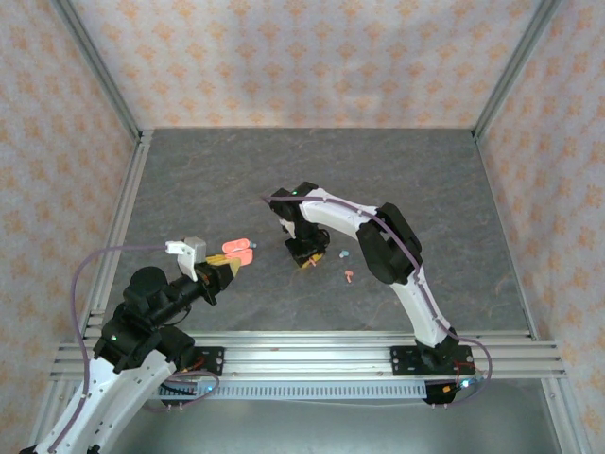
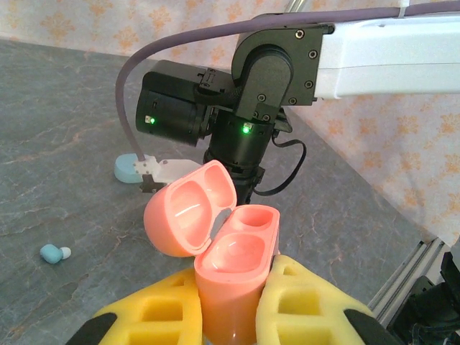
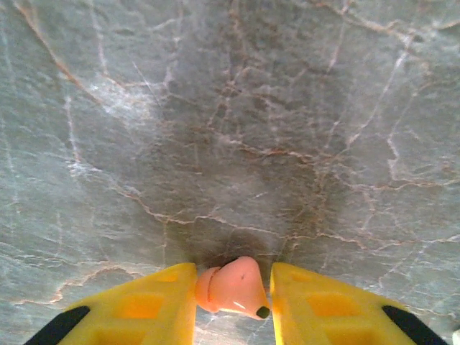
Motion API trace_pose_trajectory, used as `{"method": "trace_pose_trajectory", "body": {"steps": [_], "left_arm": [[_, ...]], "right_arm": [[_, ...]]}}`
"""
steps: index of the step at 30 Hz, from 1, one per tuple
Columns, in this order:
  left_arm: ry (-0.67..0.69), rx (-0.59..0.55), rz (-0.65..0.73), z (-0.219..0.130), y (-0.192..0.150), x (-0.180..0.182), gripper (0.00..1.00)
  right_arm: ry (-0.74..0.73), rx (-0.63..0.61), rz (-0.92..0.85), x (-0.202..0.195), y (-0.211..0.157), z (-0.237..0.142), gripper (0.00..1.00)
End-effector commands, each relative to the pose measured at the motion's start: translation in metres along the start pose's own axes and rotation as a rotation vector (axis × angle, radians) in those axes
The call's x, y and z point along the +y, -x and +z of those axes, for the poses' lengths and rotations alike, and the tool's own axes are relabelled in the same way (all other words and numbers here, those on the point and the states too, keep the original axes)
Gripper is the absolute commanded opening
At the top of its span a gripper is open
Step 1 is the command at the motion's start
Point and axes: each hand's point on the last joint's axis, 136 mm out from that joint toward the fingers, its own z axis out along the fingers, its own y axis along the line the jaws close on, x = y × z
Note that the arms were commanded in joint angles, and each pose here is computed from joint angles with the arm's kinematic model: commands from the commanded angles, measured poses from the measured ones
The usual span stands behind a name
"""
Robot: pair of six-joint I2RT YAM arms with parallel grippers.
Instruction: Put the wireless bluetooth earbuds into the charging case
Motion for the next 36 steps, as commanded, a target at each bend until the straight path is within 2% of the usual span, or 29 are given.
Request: {"method": "trace_pose_trajectory", "body": {"steps": [1, 8, 14, 20, 27, 31, 36], "left_arm": [[-0.011, -0.013, -0.011, -0.003, 0.001, -0.002, 0.0], [-0.002, -0.045, 0.001, -0.001, 0.006, 0.0, 0.0], [-0.007, -0.082, -0.01, 0.006, 0.014, 0.001, 0.0], [-0.062, -0.172, 0.052, 0.011, 0.043, -0.013, 0.0], [-0.167, -0.26, 0.116, 0.018, 0.088, -0.042, 0.0], [-0.231, -0.257, 0.154, 0.024, 0.112, -0.062, 0.0], [-0.308, -0.216, 0.208, 0.032, 0.134, -0.085, 0.0]], "right_arm": [[-0.021, 0.026, 0.006, -0.003, -0.009, 0.002, 0.28], [-0.01, -0.046, 0.072, -0.006, -0.012, -0.012, 0.22], [0.022, -0.19, 0.154, -0.011, -0.013, -0.054, 0.2], [0.072, -0.421, 0.212, -0.011, -0.014, -0.131, 0.19], [0.246, -0.755, 0.203, 0.005, -0.027, -0.245, 0.18], [0.385, -0.964, 0.168, 0.017, -0.045, -0.314, 0.18], [0.548, -1.143, 0.113, 0.033, -0.068, -0.374, 0.19]]}}
